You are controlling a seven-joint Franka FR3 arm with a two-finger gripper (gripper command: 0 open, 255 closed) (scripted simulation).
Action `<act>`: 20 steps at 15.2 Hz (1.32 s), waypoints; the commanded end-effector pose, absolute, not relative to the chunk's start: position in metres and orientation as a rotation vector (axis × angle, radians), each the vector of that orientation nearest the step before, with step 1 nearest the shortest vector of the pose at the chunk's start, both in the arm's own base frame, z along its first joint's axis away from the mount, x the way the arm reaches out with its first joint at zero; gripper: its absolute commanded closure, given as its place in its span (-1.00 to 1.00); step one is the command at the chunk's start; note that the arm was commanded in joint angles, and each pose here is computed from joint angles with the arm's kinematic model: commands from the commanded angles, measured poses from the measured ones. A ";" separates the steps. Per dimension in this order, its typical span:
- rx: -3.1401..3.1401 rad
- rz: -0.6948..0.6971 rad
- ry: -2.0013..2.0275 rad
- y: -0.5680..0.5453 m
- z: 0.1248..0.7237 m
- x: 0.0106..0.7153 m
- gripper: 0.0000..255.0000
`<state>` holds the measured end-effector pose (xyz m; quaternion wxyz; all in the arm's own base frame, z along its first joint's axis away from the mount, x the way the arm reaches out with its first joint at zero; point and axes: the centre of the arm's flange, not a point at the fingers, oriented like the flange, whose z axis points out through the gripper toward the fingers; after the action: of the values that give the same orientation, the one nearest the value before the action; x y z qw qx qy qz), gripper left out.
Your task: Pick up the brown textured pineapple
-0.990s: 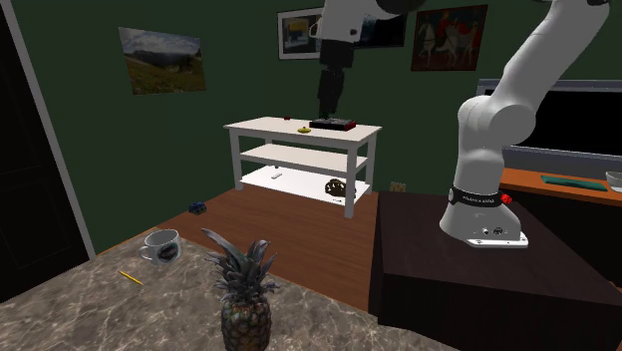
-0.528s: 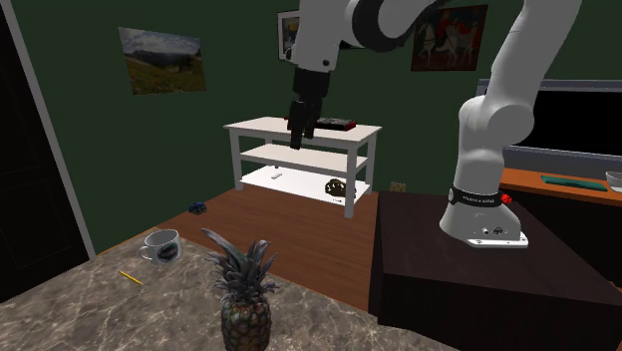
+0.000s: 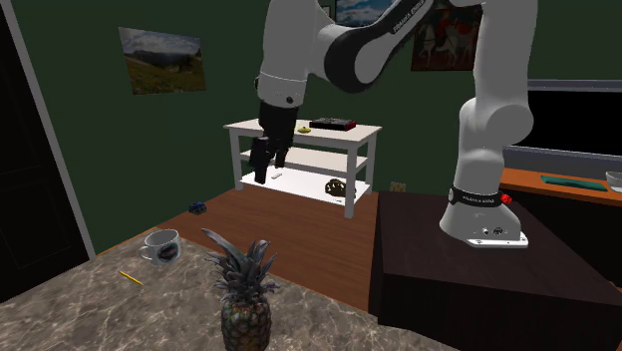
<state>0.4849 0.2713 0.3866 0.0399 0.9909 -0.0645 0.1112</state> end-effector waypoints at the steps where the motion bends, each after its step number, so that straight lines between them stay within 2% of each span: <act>1: 3.024 0.361 -0.215 0.288 0.371 0.499 -1.00; 12: 2.959 0.447 -0.285 0.372 0.289 0.581 -1.00; 20: 2.959 0.447 -0.285 0.372 0.249 0.581 -1.00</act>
<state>0.5806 0.3720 0.2524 0.0677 0.9821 -0.0944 0.1482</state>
